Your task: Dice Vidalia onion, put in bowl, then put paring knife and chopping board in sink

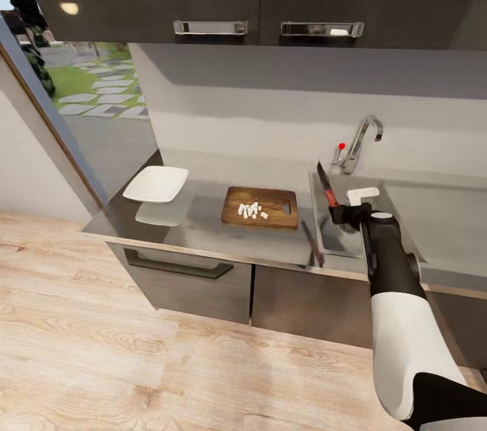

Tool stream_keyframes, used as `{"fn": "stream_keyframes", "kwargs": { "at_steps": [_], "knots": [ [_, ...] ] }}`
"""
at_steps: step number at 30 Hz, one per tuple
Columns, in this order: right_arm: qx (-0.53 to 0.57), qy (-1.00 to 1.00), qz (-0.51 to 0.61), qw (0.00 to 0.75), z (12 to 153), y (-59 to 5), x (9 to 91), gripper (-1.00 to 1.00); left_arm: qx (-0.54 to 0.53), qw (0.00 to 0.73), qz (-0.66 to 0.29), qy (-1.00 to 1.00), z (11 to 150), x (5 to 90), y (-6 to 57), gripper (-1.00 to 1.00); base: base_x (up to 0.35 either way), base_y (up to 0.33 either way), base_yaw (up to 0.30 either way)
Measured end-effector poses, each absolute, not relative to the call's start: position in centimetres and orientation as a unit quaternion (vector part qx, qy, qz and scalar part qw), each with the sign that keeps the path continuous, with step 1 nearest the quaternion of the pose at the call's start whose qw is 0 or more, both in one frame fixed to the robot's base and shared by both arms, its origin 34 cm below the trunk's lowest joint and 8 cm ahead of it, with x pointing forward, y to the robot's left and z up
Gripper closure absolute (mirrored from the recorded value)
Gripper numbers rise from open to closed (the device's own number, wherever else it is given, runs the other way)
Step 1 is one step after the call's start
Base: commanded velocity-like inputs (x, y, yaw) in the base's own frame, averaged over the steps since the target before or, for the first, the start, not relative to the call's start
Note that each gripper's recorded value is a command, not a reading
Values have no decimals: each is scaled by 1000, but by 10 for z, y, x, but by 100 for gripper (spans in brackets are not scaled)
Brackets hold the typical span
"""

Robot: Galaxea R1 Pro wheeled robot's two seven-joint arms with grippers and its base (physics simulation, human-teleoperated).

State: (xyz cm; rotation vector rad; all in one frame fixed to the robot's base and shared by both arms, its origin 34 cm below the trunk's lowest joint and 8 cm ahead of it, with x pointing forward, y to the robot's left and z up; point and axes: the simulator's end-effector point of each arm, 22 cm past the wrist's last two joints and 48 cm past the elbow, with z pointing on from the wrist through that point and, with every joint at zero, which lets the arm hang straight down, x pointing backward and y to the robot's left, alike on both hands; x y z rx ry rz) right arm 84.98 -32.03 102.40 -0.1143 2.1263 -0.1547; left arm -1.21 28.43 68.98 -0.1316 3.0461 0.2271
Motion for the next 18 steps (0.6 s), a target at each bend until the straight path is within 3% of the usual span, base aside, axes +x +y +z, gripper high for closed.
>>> {"fn": "stream_keyframes", "kwargs": {
  "at_steps": [13, 18],
  "knots": [
    [2, 878, -61, 475, 984, -365, 838, 100, -44, 44, 73, 995, 690, -10, 283, -100, 0, 0, -1],
    [3, 880, -56, 472, 982, -360, 838, 100, -44, 45, 73, 995, 689, -10, 283, -100, 0, 0, -221]
  ]
}}
